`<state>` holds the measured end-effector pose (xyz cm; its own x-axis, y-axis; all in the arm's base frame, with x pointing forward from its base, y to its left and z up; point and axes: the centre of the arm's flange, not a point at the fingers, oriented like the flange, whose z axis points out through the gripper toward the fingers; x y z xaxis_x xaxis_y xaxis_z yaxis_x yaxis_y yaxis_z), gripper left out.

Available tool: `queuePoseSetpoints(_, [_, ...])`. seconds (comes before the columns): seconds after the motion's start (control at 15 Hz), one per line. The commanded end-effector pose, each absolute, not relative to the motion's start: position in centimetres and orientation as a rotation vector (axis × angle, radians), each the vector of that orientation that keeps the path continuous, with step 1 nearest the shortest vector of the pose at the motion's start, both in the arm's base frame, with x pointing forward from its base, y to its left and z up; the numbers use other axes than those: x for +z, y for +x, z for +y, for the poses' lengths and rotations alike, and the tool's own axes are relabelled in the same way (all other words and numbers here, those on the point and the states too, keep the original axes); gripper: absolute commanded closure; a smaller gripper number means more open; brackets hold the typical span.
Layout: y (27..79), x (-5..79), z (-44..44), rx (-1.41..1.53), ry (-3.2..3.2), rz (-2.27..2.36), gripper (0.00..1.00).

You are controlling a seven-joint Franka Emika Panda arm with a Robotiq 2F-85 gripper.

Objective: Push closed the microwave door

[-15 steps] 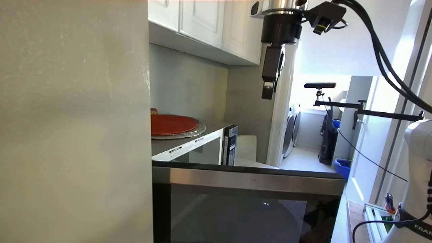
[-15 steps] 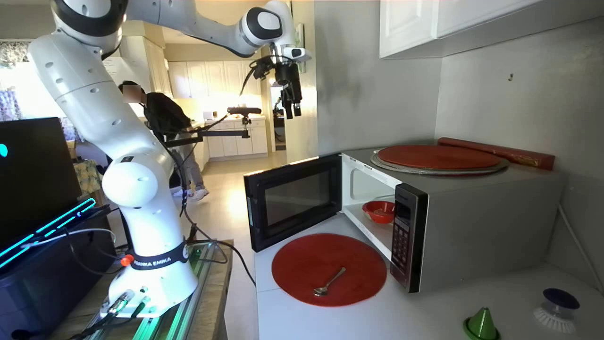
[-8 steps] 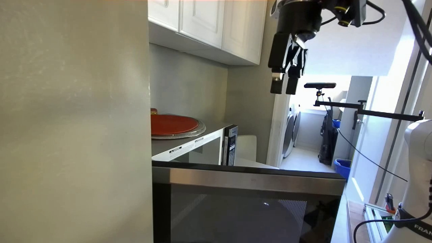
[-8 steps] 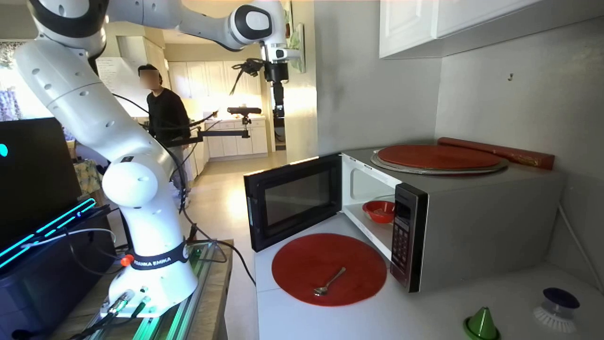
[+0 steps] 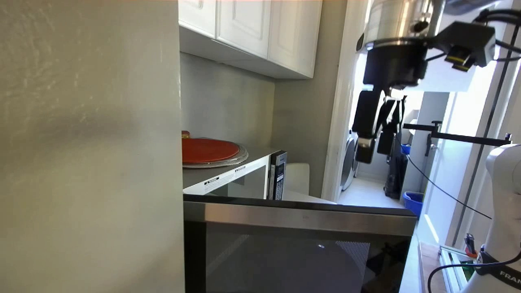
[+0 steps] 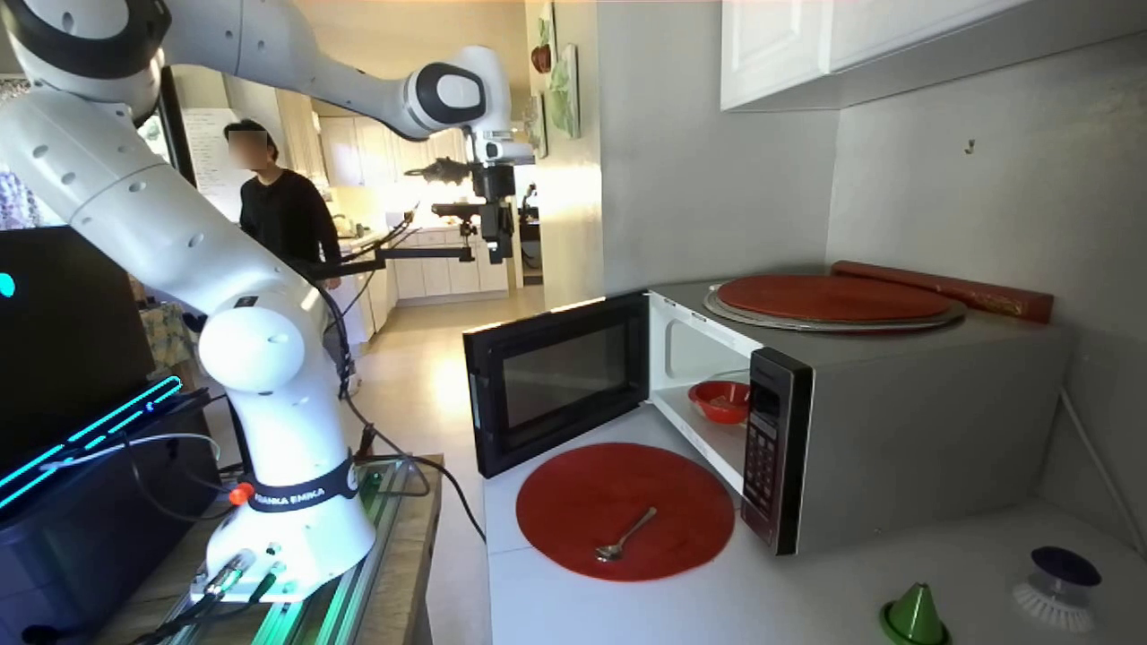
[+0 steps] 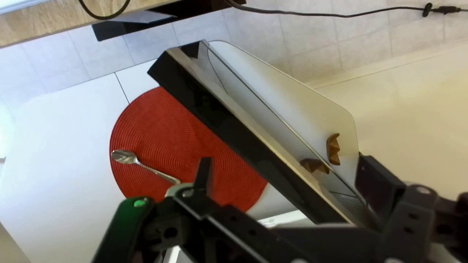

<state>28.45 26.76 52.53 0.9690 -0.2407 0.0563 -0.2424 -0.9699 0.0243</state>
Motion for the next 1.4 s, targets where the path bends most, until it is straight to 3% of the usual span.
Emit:
queuePoseSetpoints(0.0, [26.6, 47.7, 27.2, 0.104, 3.146, -0.362, 0.0])
queuePoseSetpoints(0.4, [27.8, 47.9, 27.3, 0.116, 3.082, -0.348, 0.0])
queuePoseSetpoints(0.47, [27.9, 47.2, 27.3, 0.094, 3.097, -0.361, 0.08])
queuePoseSetpoints(0.53, [27.7, 46.3, 27.4, 0.073, 3.1, -0.384, 0.28])
queuePoseSetpoints(1.0, [26.8, 42.4, 28.0, -0.088, 3.063, -0.495, 0.78])
queuePoseSetpoints(1.2, [26.6, 40.8, 27.3, -0.054, 3.023, -0.512, 0.98])
queuePoseSetpoints(1.33, [26.6, 40.1, 26.8, -0.05, 3.012, -0.505, 1.0])
